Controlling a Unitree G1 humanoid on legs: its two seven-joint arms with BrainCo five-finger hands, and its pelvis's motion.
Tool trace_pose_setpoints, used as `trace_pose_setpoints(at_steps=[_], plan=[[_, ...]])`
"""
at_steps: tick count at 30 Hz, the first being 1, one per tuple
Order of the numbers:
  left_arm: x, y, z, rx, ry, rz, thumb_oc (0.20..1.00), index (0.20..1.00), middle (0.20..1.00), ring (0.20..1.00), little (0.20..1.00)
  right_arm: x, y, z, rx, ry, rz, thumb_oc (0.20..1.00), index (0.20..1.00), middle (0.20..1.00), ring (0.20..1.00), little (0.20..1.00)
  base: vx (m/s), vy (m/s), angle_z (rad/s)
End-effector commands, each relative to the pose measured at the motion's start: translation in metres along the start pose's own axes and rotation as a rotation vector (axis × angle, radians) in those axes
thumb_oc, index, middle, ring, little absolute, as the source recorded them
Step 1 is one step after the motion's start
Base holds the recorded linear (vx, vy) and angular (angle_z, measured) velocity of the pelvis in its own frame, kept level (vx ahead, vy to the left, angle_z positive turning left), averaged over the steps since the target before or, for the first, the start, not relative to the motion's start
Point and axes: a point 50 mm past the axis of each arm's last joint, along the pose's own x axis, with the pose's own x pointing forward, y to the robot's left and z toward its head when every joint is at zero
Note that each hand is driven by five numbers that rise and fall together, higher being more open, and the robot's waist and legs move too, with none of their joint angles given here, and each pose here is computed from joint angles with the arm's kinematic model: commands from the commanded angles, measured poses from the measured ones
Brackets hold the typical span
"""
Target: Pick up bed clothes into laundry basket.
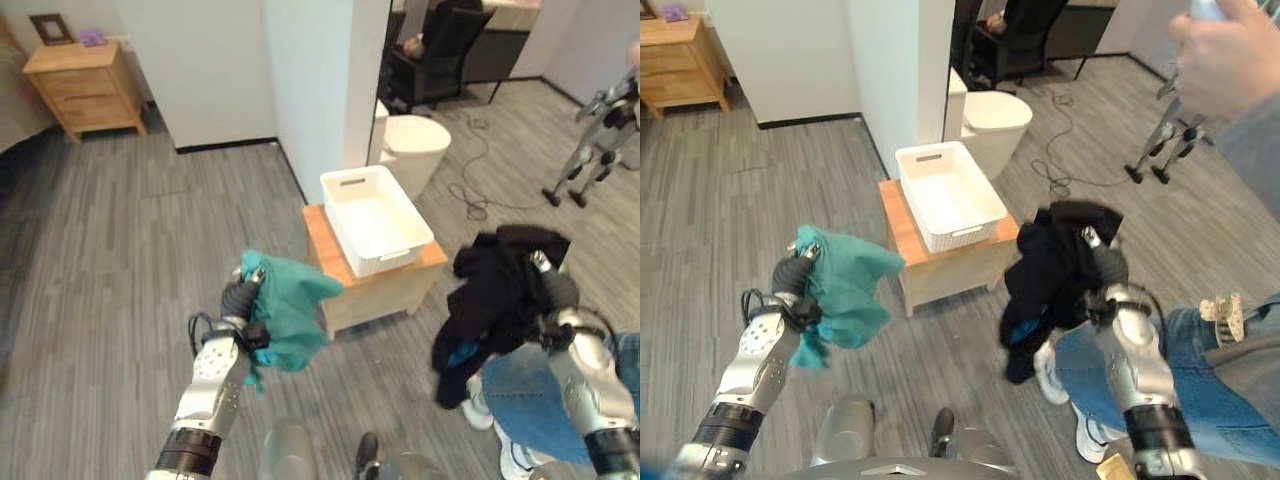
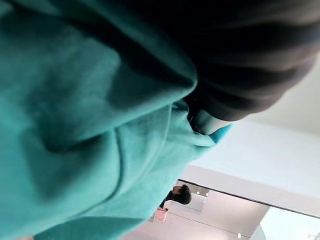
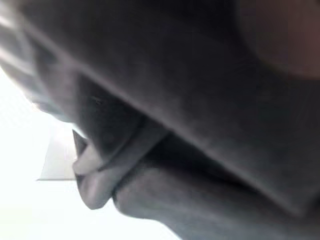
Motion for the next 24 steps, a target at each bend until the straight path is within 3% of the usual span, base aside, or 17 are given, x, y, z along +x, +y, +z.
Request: trace_pose_setpoints(at_steps=[1, 10, 15, 20, 21, 24], plan=[[0.012, -0.012, 0.044, 0.021, -0.202, -0.087, 0.200, 0.200, 0.200, 0.200, 0.200, 0.005, 0.006, 0.035, -0.027, -0.149, 0.078, 0.200, 0.200, 0.200, 0.200, 0.200, 0.20, -0.096, 0.26], [0.006, 0.001, 0.050, 0.037, -0.229, -0.041, 0.200, 0.200, 0.200, 0.200, 0.200, 0.015, 0.046, 0.039, -0.017, -0.177, 0.231, 0.200, 0.200, 0.200, 0.200, 0.200, 0.30, -0.026, -0.27], [0.011, 0.006, 0.069, 0.064, -0.298, -0.031, 0.200, 0.200, 0.200, 0.200, 0.200, 0.024, 0.040, 0.058, -0.097, -0.225, 0.237, 0.200, 0.200, 0.200, 0.200, 0.200, 0.15, -0.065, 0.46], [0.023, -0.014, 0.098, 0.043, -0.407, -0.107, 0.200, 0.200, 0.200, 0.200, 0.200, 0.030, 0.002, 0.149, -0.413, -0.429, 0.175, 0.200, 0.200, 0.200, 0.200, 0.200, 0.24, -0.173, 1.16], [0.023, -0.015, 0.098, 0.043, -0.407, -0.107, 0.200, 0.200, 0.200, 0.200, 0.200, 0.030, 0.002, 0.149, -0.413, -0.429, 0.175, 0.200, 0.200, 0.200, 0.200, 0.200, 0.15, -0.147, 1.38], [0.007, -0.016, 0.094, -0.007, -0.417, -0.162, 0.200, 0.200, 0.200, 0.200, 0.200, 0.033, 0.008, 0.219, -0.621, -0.569, 0.229, 0.200, 0.200, 0.200, 0.200, 0.200, 0.12, -0.165, 0.75]])
